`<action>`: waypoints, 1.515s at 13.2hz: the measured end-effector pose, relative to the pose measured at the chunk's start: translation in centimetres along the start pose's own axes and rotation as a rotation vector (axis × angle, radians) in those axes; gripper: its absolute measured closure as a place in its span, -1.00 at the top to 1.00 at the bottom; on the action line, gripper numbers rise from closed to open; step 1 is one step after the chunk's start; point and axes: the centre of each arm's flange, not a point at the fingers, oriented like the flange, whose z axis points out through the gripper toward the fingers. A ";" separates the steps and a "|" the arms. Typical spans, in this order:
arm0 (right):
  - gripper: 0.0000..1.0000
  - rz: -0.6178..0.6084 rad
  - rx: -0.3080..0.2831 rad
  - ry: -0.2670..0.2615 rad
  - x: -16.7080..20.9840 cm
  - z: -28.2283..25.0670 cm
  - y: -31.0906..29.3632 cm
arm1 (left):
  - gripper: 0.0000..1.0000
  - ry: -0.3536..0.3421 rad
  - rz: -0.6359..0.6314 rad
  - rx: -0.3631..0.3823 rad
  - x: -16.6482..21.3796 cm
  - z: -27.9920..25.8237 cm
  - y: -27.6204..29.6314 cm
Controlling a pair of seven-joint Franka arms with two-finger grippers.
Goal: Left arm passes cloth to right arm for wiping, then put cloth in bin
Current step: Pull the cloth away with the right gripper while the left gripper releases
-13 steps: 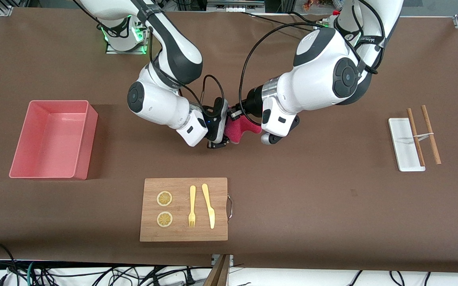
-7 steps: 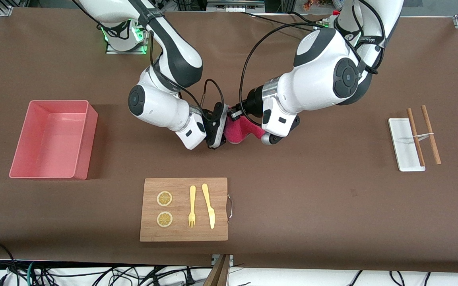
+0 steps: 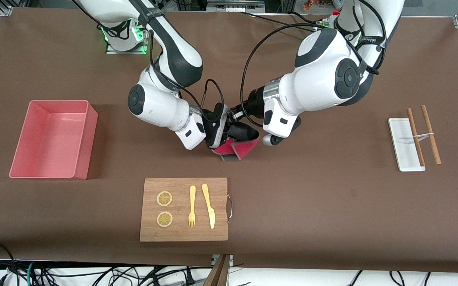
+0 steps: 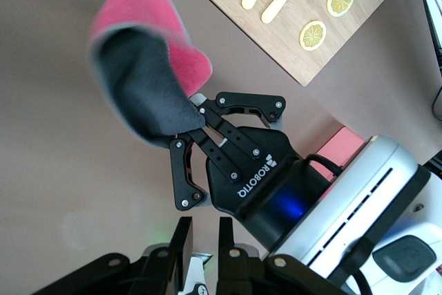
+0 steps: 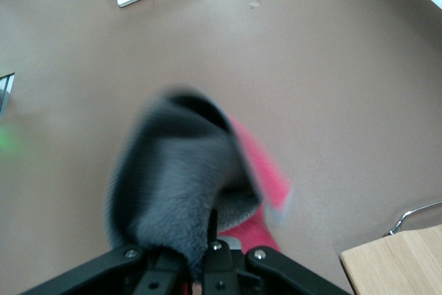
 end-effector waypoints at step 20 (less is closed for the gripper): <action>-0.96 0.723 -0.133 -0.554 -14.8 -22.5 8.7 | 1.00 0.043 0.465 0.337 4.5 -6.2 -5.7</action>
